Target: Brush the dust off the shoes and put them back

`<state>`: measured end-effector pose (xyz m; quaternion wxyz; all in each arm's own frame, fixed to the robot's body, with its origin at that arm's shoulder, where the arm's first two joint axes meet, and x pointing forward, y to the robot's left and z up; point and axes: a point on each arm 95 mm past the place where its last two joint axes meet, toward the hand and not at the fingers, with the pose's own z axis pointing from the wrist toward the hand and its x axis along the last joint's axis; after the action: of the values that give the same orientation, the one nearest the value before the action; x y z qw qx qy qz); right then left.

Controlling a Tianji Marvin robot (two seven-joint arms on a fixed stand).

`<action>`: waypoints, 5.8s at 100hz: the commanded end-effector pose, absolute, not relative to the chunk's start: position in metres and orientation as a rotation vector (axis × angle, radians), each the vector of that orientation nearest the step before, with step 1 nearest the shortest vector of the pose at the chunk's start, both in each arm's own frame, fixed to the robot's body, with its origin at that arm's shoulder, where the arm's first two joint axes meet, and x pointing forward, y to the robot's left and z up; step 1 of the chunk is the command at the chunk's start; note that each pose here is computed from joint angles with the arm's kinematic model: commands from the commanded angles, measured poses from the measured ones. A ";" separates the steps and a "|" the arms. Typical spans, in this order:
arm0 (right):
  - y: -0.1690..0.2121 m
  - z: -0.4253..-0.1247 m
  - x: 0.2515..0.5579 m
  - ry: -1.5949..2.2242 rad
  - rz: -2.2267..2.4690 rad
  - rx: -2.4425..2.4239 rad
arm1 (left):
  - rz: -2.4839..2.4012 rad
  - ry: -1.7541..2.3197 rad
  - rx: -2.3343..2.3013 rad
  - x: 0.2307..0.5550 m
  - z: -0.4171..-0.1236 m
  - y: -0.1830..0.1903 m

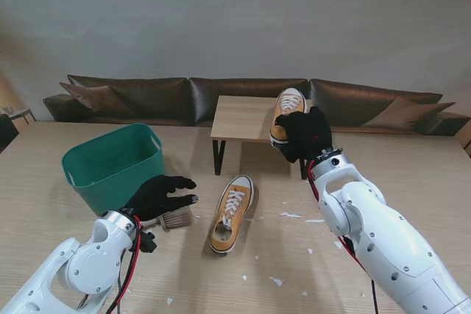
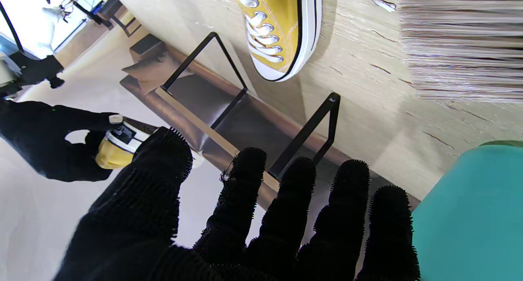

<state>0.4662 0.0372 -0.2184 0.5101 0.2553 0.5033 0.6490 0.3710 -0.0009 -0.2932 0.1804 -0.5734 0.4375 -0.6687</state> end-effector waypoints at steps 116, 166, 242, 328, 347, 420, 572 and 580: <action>0.044 -0.285 0.312 1.193 2.041 0.828 | -1.868 1.227 -1.652 0.368 -0.295 0.001; 0.039 -0.325 0.352 1.261 1.915 0.911 | -1.844 1.242 -1.676 0.371 -0.299 0.000; 0.057 -0.381 0.357 1.447 1.831 1.034 | -1.835 1.249 -1.704 0.371 -0.300 0.000; 0.046 -0.379 0.349 1.508 1.881 1.002 | -1.821 1.264 -1.722 0.370 -0.301 0.002; 0.045 -0.357 0.351 1.462 1.939 1.065 | -1.823 1.267 -1.722 0.370 -0.301 0.003; 0.023 -0.318 0.362 1.139 1.994 1.500 | -1.819 1.280 -1.726 0.368 -0.305 -0.001; 0.021 -0.330 0.371 1.076 2.034 1.621 | -0.975 1.635 -1.408 0.396 -0.351 0.049; 0.021 -0.331 0.371 1.074 2.036 1.625 | -0.962 1.642 -1.410 0.398 -0.353 0.048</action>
<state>0.3741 0.0169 -0.3280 0.1710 0.5670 0.3721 0.7147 0.3975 0.0477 -0.3493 0.3842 -0.5443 0.6379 -0.3864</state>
